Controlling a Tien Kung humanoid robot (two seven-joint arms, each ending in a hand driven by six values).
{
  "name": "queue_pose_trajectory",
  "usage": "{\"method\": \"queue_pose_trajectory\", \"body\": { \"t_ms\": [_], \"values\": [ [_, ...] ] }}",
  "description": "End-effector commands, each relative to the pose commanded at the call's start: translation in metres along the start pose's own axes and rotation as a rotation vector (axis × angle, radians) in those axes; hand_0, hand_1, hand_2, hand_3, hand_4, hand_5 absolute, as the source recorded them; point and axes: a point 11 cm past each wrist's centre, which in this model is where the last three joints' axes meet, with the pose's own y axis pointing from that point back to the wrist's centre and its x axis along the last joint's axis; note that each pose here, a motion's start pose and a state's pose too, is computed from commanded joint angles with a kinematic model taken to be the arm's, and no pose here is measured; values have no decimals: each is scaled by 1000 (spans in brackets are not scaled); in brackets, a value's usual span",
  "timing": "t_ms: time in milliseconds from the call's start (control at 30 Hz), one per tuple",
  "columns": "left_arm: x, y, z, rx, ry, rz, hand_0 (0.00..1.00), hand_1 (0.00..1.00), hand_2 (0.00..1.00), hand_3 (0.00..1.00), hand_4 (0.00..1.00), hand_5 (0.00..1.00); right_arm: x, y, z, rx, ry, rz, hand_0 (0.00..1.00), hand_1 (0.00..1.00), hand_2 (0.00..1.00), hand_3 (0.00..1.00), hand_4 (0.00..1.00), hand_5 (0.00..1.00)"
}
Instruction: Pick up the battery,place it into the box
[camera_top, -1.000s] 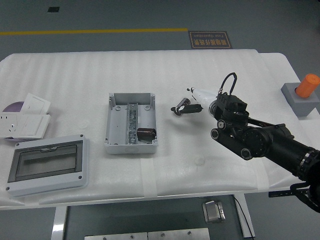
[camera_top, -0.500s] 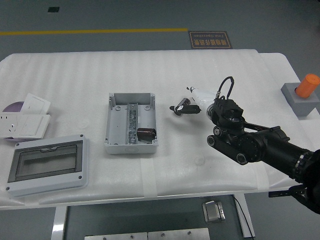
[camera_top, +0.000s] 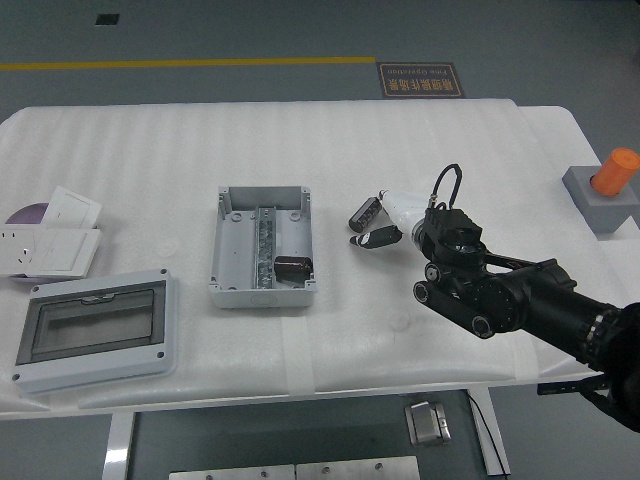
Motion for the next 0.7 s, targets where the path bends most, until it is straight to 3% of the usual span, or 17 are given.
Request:
{"method": "queue_pose_trajectory", "body": {
  "t_ms": [300,500,533,700],
  "values": [
    [0,0,2,-5,1,0,644,672,580,609,709,467,6,1,-5,26,-32,62,623,731,711,873,880,483],
    [-2,0,4,-10,-1,-5,644,672,582,610,707,470,9,1,-7,32,-52,83,592,714,692,847,871,483],
    [-2,0,5,-11,-1,-5,644,672,583,613,708,475,9,1,-7,32,-54,83,552,674,655,798,843,479],
    [-2,0,5,-11,-2,-4,644,672,583,613,708,475,7,0,-6,27,-57,81,552,674,655,798,843,479]
  ]
}}
